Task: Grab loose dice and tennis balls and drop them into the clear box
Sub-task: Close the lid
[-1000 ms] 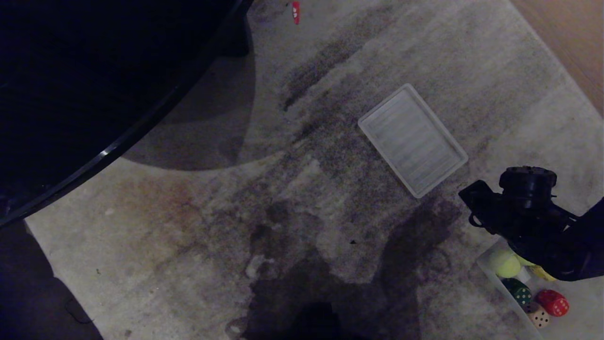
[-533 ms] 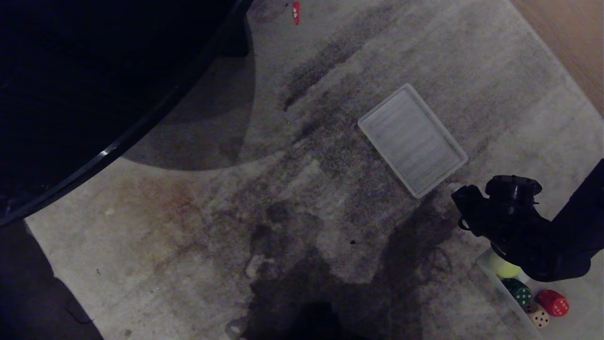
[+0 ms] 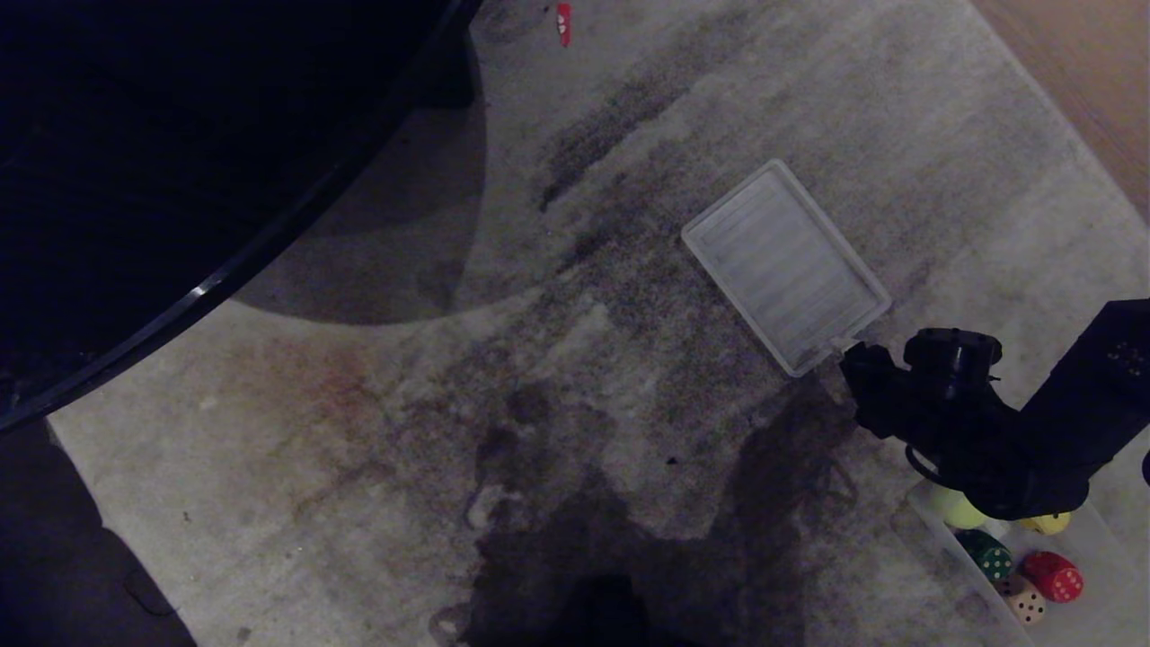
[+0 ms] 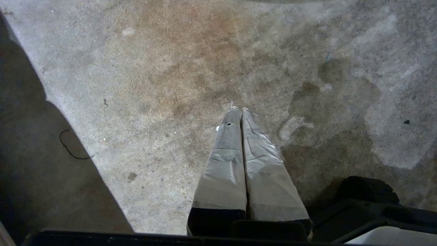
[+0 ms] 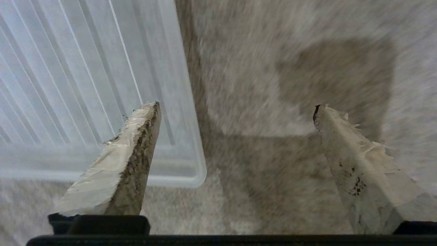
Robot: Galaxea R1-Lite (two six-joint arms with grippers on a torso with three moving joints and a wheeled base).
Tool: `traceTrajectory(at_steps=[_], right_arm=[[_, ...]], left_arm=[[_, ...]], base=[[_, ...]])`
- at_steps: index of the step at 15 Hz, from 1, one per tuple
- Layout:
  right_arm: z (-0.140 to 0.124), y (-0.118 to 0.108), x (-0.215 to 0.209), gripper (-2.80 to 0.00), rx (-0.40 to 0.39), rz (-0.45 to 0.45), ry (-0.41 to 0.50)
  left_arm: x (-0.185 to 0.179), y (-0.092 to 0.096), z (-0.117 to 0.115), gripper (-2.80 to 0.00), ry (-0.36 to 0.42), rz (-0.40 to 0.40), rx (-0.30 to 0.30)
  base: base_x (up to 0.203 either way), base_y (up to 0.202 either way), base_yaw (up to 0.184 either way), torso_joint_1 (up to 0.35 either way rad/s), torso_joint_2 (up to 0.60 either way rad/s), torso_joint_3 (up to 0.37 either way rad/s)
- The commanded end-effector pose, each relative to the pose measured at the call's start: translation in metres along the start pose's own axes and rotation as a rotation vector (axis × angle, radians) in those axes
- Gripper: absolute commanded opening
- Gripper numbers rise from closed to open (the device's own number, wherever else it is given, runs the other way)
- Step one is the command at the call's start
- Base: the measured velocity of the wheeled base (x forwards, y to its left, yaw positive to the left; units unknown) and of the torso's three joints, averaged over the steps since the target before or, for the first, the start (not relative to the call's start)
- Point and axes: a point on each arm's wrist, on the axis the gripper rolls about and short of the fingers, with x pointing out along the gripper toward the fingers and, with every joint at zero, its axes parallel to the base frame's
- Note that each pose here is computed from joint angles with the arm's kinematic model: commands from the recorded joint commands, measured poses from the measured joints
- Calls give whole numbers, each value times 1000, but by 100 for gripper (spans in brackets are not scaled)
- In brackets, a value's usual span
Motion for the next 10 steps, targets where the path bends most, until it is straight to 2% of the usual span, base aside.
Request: traceTrajectory(at_steps=[1, 5, 6, 10], right_arm=[[-1, 3, 6, 0, 5, 22, 8], [-5, 3, 14, 0, -19, -27, 48], [-5, 4, 16, -280, -21, -26, 52], [-7, 1, 18, -280, -47, -47, 75]], left_arm=[[0, 0, 0, -280, 2, 2, -1], [0, 0, 0, -280, 2, 1, -1], [0, 0, 0, -280, 2, 1, -1], [0, 0, 0, -280, 2, 1, -1]], base=[[0, 0, 0, 0, 0, 0], [0, 0, 0, 0, 0, 0], [0, 0, 0, 0, 0, 0], [0, 0, 0, 0, 0, 0]])
